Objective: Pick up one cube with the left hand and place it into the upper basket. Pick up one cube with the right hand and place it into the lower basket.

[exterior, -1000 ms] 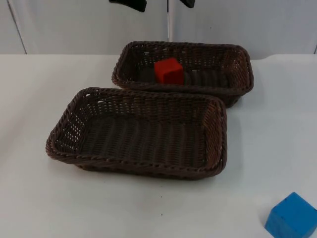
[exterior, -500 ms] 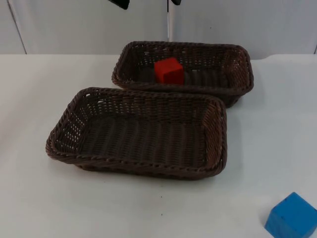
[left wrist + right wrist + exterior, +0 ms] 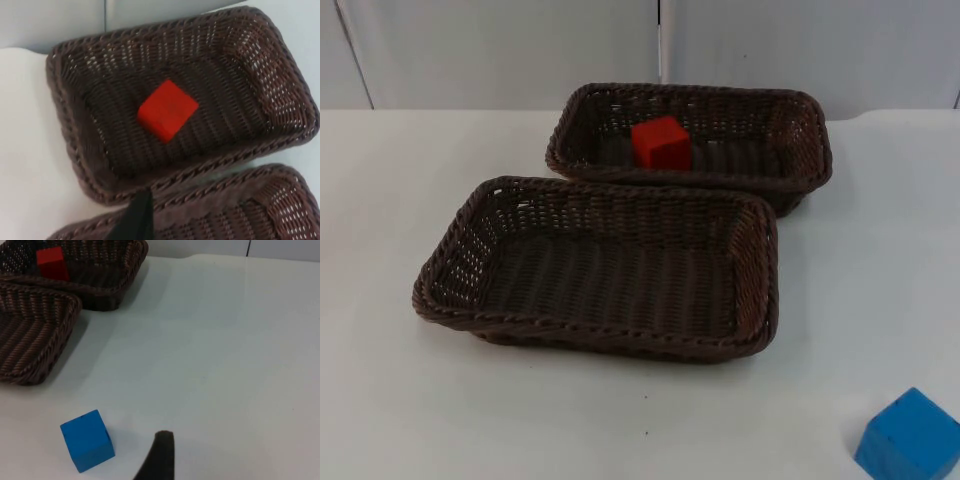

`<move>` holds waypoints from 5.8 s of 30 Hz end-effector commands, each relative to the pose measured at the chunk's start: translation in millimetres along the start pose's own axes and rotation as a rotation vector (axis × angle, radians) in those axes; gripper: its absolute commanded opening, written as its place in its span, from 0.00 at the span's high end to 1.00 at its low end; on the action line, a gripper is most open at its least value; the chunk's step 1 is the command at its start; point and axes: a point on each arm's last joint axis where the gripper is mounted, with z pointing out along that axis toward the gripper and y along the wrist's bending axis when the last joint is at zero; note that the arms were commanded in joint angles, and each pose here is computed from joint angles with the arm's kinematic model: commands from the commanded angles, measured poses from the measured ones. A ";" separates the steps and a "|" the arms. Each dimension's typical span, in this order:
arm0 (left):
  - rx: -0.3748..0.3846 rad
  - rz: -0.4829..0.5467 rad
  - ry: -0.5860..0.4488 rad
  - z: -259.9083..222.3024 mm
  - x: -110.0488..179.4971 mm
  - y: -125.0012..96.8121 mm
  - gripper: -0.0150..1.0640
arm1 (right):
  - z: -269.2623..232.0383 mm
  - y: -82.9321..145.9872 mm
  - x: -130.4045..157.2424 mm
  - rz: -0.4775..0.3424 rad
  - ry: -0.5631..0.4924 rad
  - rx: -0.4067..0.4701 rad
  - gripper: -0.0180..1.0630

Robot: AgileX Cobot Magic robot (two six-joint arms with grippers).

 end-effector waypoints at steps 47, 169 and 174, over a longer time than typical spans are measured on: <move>-0.052 0.054 -0.285 -191.3 176.4 -26.0 0.04 | -0.7 -0.4 0.2 -0.011 -0.006 0.003 0.27; -0.091 0.095 -0.218 -223.2 209.0 -28.3 0.04 | 268.3 129.9 9.6 -0.458 0.717 -0.278 0.19; -0.091 0.095 -0.218 -223.2 209.0 -28.3 0.04 | 277.7 133.7 19.8 -0.465 0.727 -0.290 0.19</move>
